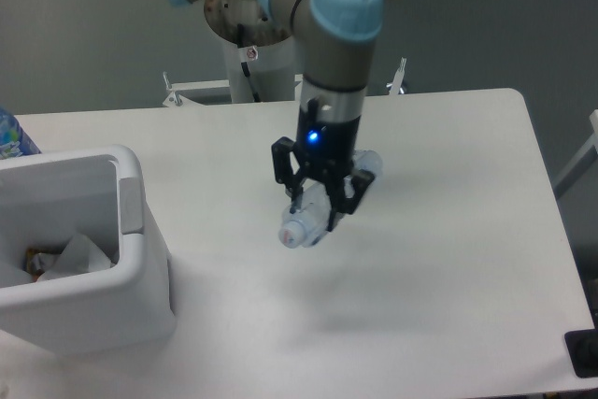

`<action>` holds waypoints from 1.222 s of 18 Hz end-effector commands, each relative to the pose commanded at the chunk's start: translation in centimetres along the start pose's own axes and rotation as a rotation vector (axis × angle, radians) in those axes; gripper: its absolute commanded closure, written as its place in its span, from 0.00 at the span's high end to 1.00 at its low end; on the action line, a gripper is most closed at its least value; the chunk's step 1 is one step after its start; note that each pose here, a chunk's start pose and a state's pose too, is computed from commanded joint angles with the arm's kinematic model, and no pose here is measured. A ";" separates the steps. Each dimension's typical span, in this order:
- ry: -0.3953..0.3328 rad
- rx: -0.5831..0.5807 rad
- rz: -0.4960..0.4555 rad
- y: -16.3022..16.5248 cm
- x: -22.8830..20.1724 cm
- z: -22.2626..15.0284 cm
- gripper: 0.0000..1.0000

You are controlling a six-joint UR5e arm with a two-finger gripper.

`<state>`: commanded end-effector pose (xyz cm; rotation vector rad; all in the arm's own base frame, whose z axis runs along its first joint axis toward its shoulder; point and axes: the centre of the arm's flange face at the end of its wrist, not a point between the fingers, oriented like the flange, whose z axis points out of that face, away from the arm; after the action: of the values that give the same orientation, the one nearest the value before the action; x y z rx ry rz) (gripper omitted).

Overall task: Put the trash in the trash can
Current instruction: 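Lift the bottle and carry it over the trash bin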

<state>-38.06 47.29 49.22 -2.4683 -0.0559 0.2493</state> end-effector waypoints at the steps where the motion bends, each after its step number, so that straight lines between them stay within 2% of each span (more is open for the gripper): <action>1: -0.009 0.013 -0.018 -0.5 -0.2 -0.5 0.61; 3: -0.058 0.089 -0.089 -4.3 -0.6 -3.9 0.61; 5: -0.077 0.125 -0.134 -6.1 -0.7 -5.5 0.61; 11: -0.074 0.246 -0.226 -11.9 2.5 -8.6 0.61; 22: 0.097 0.270 -0.127 -17.4 15.2 -6.8 0.61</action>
<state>-21.47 58.49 62.65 -2.1951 -0.1284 0.0759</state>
